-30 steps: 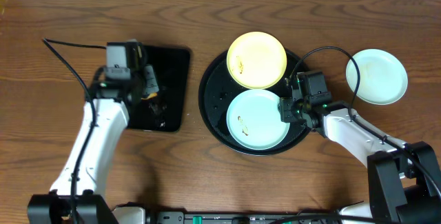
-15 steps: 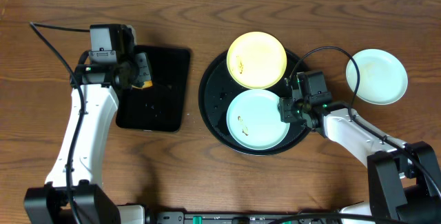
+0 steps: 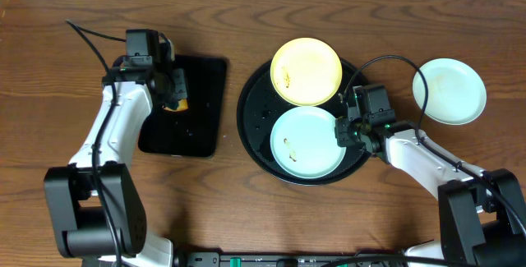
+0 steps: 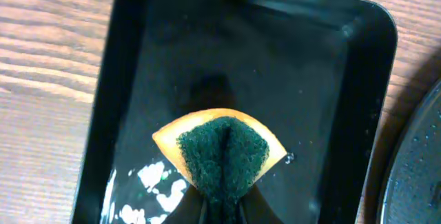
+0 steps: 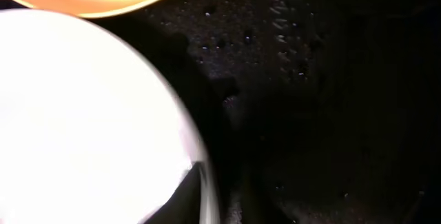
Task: Clean dirty plates on tray and stack at the side
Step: 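Carry the sponge with the left gripper onto the pale green plate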
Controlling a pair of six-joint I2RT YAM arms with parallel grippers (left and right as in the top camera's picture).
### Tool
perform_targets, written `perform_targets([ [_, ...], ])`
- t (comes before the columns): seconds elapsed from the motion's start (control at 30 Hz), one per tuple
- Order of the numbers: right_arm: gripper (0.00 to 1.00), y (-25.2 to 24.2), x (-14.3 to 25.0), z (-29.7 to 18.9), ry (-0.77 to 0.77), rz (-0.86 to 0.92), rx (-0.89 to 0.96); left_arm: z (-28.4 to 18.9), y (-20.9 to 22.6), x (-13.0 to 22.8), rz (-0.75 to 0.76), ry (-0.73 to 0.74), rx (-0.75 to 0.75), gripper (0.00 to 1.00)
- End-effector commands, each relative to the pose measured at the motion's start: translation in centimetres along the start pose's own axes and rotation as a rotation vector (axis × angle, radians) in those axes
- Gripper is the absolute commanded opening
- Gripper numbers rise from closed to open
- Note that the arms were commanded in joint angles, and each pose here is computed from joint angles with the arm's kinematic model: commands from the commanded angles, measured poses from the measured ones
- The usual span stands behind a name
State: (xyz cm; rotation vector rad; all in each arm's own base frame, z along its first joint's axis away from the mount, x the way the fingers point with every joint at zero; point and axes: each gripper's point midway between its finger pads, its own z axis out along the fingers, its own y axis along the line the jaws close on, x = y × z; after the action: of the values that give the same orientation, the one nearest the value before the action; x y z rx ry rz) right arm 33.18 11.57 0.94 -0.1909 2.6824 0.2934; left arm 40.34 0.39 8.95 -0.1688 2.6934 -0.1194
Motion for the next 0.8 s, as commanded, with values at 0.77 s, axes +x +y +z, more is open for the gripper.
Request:
perform_targets([
  [0.77,0.01,-0.3,0.9,0.7,0.023,-0.009,0.011,-2.6,-22.7,9.7,0.526,0.064,0.315,0.07],
])
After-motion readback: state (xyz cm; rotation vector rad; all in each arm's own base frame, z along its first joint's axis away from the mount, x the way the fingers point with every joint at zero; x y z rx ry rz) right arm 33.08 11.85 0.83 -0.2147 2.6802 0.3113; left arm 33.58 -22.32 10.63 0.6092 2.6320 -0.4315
